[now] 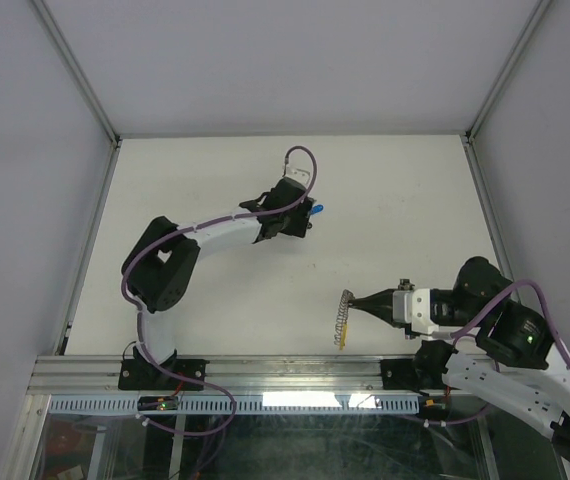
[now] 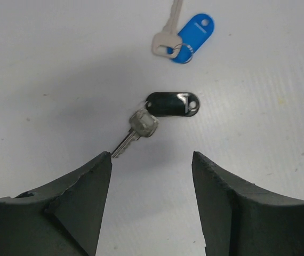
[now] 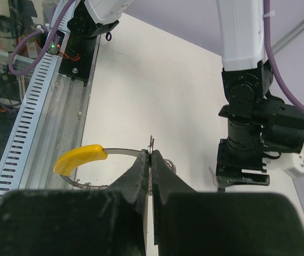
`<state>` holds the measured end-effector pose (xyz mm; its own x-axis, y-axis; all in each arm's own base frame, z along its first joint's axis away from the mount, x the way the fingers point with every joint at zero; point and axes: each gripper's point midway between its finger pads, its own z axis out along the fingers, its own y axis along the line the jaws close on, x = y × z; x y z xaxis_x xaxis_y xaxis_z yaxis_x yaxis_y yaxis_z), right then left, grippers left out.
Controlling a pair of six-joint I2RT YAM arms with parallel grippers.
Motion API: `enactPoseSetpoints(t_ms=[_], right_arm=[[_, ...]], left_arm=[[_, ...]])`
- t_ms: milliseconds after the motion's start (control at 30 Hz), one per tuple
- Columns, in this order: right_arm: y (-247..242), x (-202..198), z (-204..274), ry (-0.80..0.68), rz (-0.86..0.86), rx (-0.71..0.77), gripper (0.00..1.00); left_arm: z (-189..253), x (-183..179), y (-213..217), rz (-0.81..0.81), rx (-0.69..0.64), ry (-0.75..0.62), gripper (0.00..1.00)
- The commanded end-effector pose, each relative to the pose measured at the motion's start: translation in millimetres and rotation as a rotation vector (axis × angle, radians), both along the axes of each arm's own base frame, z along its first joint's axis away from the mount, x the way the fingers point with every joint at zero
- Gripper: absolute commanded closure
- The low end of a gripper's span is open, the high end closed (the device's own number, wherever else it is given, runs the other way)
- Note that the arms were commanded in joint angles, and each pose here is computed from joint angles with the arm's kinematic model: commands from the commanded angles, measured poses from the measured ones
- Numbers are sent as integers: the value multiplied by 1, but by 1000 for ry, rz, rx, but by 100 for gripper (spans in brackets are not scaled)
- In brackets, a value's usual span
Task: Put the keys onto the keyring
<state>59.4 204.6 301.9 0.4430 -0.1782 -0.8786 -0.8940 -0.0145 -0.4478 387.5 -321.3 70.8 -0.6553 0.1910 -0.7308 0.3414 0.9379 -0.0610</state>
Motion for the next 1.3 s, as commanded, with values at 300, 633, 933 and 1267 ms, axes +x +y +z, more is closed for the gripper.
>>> enactPoseSetpoints(t_ms=[300,633,933,1267], right_arm=[[9,3,13,-8,8,51,100],[10,2,11,2,18,45,100],[12,2,10,7,25,44,100],[12,1,9,10,26,44,100]], left_arm=[[47,22,4,-251,-199,-102,48],[31,33,9,-303,-230,-81,54],[6,37,9,-325,-223,-37,58],[-6,37,2,-351,-236,-11,64]])
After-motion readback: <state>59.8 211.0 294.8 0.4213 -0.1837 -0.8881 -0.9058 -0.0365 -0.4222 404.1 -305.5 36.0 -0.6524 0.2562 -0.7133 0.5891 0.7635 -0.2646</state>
